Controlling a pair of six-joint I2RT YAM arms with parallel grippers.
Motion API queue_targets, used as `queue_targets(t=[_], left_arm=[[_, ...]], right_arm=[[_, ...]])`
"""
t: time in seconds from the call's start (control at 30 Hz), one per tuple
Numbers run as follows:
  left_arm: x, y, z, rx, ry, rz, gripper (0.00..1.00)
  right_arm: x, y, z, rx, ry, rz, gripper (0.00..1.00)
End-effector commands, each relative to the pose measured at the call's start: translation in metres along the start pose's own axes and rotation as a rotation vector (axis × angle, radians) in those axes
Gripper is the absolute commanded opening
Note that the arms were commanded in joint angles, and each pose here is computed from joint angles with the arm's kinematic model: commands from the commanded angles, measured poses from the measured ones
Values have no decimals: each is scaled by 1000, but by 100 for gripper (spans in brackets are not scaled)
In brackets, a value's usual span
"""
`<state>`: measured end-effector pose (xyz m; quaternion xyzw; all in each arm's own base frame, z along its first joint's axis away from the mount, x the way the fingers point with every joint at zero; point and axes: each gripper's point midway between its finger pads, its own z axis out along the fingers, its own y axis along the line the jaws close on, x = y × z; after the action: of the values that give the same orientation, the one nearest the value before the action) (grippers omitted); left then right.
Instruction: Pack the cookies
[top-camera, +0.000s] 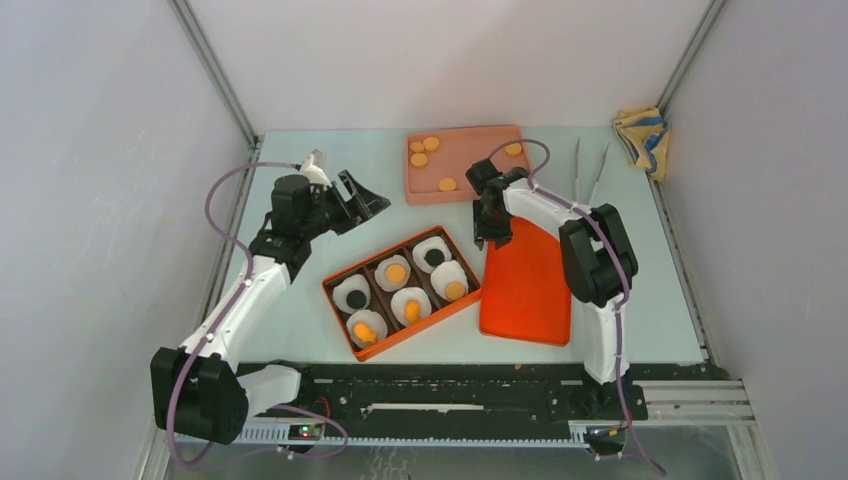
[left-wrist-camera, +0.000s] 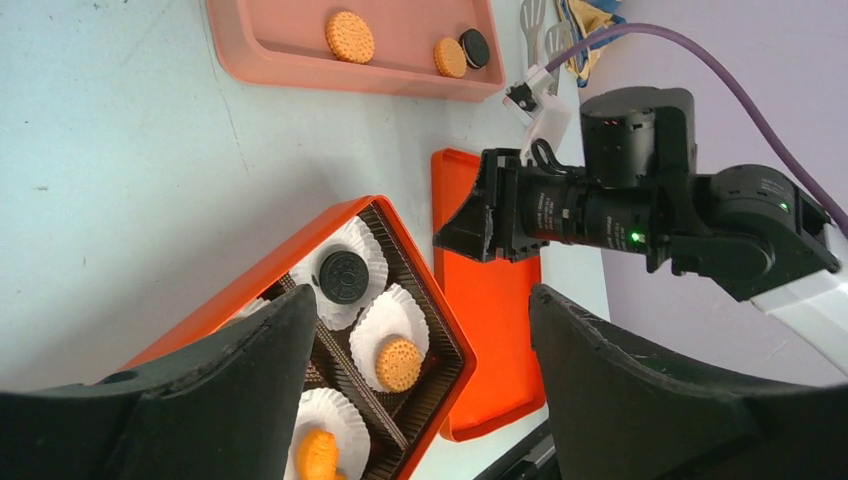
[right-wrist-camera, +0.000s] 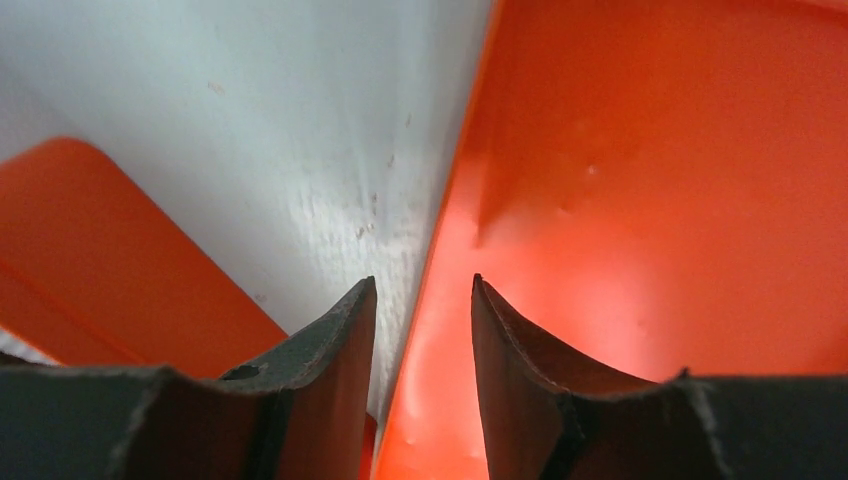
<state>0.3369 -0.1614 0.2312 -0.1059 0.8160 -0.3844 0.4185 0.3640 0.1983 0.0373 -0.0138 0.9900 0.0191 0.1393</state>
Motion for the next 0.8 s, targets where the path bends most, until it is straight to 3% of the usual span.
queue_targets(t=[0.0,0.2,0.33,0.6,0.77], left_arm=[[-14,-9,0,24,-55,66,83],[-10,7,7,-20,-57,72,82],[-17,2,18,-1,-53,88,83],[-9,-35,68,209,167,104,83],[-6,-50,90,351,241,98,82]], right_arm=[[-3,6,18,23,28,40,47],[3,-1,33,63,77,46,20],[-22,-20,12,119,26,15,1],[-60,-32,-39,134,-97,-167,0],[-57,-11,-71,49,-178,-316,0]])
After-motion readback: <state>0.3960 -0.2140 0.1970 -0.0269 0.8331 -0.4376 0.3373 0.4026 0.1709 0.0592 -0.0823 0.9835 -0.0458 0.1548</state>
